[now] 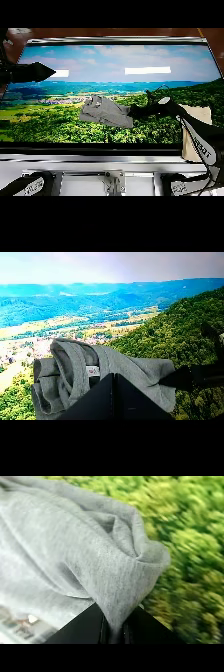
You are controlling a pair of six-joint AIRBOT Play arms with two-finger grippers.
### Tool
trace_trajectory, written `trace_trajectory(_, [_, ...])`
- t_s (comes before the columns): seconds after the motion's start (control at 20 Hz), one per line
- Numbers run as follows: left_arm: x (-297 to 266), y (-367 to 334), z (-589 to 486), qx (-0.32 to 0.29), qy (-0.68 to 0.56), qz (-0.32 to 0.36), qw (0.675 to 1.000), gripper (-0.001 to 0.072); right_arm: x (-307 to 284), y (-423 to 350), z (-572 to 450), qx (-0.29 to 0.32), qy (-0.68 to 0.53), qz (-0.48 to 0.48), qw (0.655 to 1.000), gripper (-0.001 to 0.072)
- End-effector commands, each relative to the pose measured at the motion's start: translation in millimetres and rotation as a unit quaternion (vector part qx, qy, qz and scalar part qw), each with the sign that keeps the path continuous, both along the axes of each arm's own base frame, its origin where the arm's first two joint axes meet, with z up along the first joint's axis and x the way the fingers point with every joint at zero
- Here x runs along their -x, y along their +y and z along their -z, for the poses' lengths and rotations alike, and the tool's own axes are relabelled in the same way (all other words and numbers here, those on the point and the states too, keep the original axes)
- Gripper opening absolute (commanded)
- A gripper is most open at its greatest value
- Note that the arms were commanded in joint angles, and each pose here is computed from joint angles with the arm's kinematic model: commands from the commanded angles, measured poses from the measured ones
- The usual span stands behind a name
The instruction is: Fold the shirts.
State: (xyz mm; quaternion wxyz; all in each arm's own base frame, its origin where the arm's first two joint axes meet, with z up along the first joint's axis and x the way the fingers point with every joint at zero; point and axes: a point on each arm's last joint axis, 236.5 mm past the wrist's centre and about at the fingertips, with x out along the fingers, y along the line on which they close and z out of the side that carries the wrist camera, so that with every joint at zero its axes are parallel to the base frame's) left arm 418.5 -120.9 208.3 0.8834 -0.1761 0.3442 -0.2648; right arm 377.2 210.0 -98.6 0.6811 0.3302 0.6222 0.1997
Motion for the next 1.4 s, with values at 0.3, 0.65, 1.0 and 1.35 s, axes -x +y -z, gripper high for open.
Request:
trace_trajectory(0.3, [-4.1,4.4,1.4,-0.005,-0.003,-0.009,1.000,0.0039,-63.7,-105.1,-220.3,-0.031,-0.186,0.014,0.982,0.0054])
trace_trajectory(0.65, [-3.8,4.0,1.7,-0.006,-0.002,-0.008,1.000,0.0039,0.2,-305.5,-289.2,0.103,-0.137,0.185,0.968,0.0054])
trace_trajectory(1.0, [-2.9,3.4,2.0,-0.005,-0.001,-0.006,1.000,0.0040,109.9,-390.4,-237.7,0.238,0.077,0.242,0.938,0.0055])
trace_trajectory(1.35, [-1.9,2.5,2.4,-0.004,0.001,-0.004,1.000,0.0039,154.7,-396.1,-205.4,0.237,0.169,0.293,0.911,0.0054])
